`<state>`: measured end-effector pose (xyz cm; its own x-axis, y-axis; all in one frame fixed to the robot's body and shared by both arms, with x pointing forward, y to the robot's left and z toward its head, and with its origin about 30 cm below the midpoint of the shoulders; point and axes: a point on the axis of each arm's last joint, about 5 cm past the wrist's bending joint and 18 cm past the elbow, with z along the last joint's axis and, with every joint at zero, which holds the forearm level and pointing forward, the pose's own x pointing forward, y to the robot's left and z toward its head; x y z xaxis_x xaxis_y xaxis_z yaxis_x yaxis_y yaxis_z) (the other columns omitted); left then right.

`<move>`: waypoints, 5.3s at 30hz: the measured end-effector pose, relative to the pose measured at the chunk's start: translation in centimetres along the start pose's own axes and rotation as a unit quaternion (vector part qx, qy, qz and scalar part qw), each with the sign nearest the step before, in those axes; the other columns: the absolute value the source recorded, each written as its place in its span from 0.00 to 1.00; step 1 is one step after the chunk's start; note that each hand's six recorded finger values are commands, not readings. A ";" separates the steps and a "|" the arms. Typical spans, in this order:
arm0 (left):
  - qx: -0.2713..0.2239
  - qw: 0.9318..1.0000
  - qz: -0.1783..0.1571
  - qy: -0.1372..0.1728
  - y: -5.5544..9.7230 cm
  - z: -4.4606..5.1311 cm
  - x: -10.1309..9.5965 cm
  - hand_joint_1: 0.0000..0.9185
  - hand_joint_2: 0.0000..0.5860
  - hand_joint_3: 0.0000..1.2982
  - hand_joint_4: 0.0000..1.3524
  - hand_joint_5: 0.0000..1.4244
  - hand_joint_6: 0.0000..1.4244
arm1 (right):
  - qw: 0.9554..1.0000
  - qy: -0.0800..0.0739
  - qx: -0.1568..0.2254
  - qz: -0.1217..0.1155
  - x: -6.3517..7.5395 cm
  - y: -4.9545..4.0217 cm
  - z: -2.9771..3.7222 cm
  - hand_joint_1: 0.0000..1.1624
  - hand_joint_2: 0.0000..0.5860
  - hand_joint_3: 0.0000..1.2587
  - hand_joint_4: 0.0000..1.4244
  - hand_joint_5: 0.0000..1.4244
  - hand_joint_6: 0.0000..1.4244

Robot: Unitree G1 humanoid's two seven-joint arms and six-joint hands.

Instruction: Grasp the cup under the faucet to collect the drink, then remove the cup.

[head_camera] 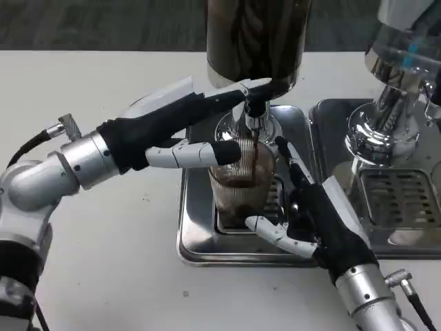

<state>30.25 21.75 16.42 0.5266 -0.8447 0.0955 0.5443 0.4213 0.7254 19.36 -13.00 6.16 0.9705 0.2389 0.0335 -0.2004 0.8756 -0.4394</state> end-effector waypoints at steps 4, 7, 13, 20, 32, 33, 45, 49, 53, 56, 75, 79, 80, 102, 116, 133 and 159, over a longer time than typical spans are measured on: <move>0.000 1.000 0.001 0.000 0.0 0.00 0.0 0.00 0.09 0.10 0.01 0.00 0.00 | 1.000 0.000 0.002 0.001 0.1 -0.04 -0.01 0.55 0.38 0.00 0.00 0.00 0.00; 0.000 1.000 0.001 0.000 0.0 0.00 0.0 0.00 0.08 0.10 0.01 0.00 0.00 | 1.000 0.001 0.003 0.003 0.1 -0.04 -0.05 0.55 0.38 0.00 0.00 0.00 0.00; 0.007 1.000 0.002 0.001 0.0 0.05 -0.1 0.00 0.07 0.10 0.01 0.00 0.00 | 1.000 -0.001 0.004 0.006 0.3 -0.11 0.04 0.54 0.38 0.00 0.00 0.00 0.00; 0.011 1.000 0.002 0.001 0.0 0.08 -0.2 0.00 0.06 0.10 0.01 0.00 0.00 | 1.000 -0.003 0.004 0.007 0.5 -0.16 0.11 0.54 0.39 0.00 0.00 0.00 0.00; 0.006 1.000 0.009 0.002 -0.2 0.00 -0.5 0.00 0.06 0.11 0.01 0.00 0.00 | 1.000 -0.002 0.005 0.007 0.5 -0.13 0.08 0.53 0.39 0.00 0.00 0.00 0.00; -0.003 1.000 0.012 0.002 -0.1 -0.06 -0.5 0.00 0.06 0.11 0.01 0.00 0.00 | 1.000 -0.002 0.005 0.007 0.5 -0.13 0.08 0.53 0.39 0.00 0.00 0.00 0.00; -0.086 0.996 0.038 -0.004 -0.2 -0.63 -1.1 0.00 0.05 0.10 0.02 0.01 0.00 | 1.000 -0.002 0.007 0.008 0.5 -0.14 0.09 0.53 0.40 0.00 0.00 0.00 0.00; -0.109 0.993 0.045 -0.003 -0.5 -0.92 -1.6 0.00 0.06 0.11 0.02 0.02 0.00 | 1.000 -0.002 0.008 0.007 0.5 -0.17 0.08 0.53 0.40 0.00 0.00 0.00 0.00; -0.108 0.993 0.054 -0.011 -0.2 -0.76 -1.8 0.00 0.07 0.12 0.03 0.02 0.01 | 1.000 -0.004 0.010 0.008 0.5 -0.17 0.10 0.53 0.40 0.00 0.00 0.00 0.00; -0.106 0.992 0.067 -0.022 0.0 -0.58 -1.9 0.00 0.07 0.12 0.03 0.03 0.01 | 1.000 -0.005 0.011 0.009 0.6 -0.18 0.11 0.53 0.40 0.00 0.00 0.00 0.00; -0.164 0.975 0.111 0.102 -3.3 -2.64 -7.1 0.00 0.08 0.11 0.04 0.03 0.02 | 1.000 -0.006 0.015 0.007 0.5 -0.22 -0.04 0.53 0.39 0.00 0.00 0.00 0.00; -0.168 0.971 0.118 0.124 -3.7 -2.89 -7.6 0.00 0.08 0.12 0.04 0.04 0.03 | 1.000 -0.005 0.016 0.007 0.5 -0.16 -0.04 0.53 0.39 0.00 0.00 0.00 0.00; -0.170 0.970 0.119 0.129 -3.9 -2.95 -7.7 0.00 0.08 0.12 0.04 0.04 0.03 | 1.000 -0.005 0.016 0.007 0.5 -0.14 -0.03 0.52 0.39 0.00 0.00 0.00 0.00; -0.195 0.957 0.143 0.162 -5.5 -3.30 -9.5 0.00 0.12 0.17 0.07 0.05 0.03 | 1.000 0.001 0.019 0.002 1.3 0.71 0.13 0.52 0.38 0.00 0.00 0.00 0.01; -0.200 0.954 0.147 0.169 -5.8 -3.34 -9.9 0.00 0.12 0.21 0.10 0.06 0.03 | 1.000 0.000 0.015 0.009 1.8 1.30 0.17 0.54 0.38 0.00 0.00 0.04 0.09; -0.204 0.950 0.154 0.178 -5.8 -3.40 -10.3 0.00 0.12 0.22 0.12 0.07 0.04 | 0.999 -0.019 0.051 -0.006 2.1 3.07 -0.47 0.54 0.38 0.05 0.04 0.08 0.11; -0.206 0.947 0.154 0.191 -5.7 -3.45 -10.7 0.00 0.17 0.25 0.17 0.10 0.05 | 0.999 -0.021 0.012 -0.040 1.7 4.14 -0.19 0.64 0.35 0.22 0.25 0.34 0.47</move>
<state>23.74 29.54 8.89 0.8568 -0.5132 -0.0504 0.4935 0.7876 0.3689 20.24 -9.03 4.23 0.9771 0.1844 0.1061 -0.1254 0.9020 -0.4131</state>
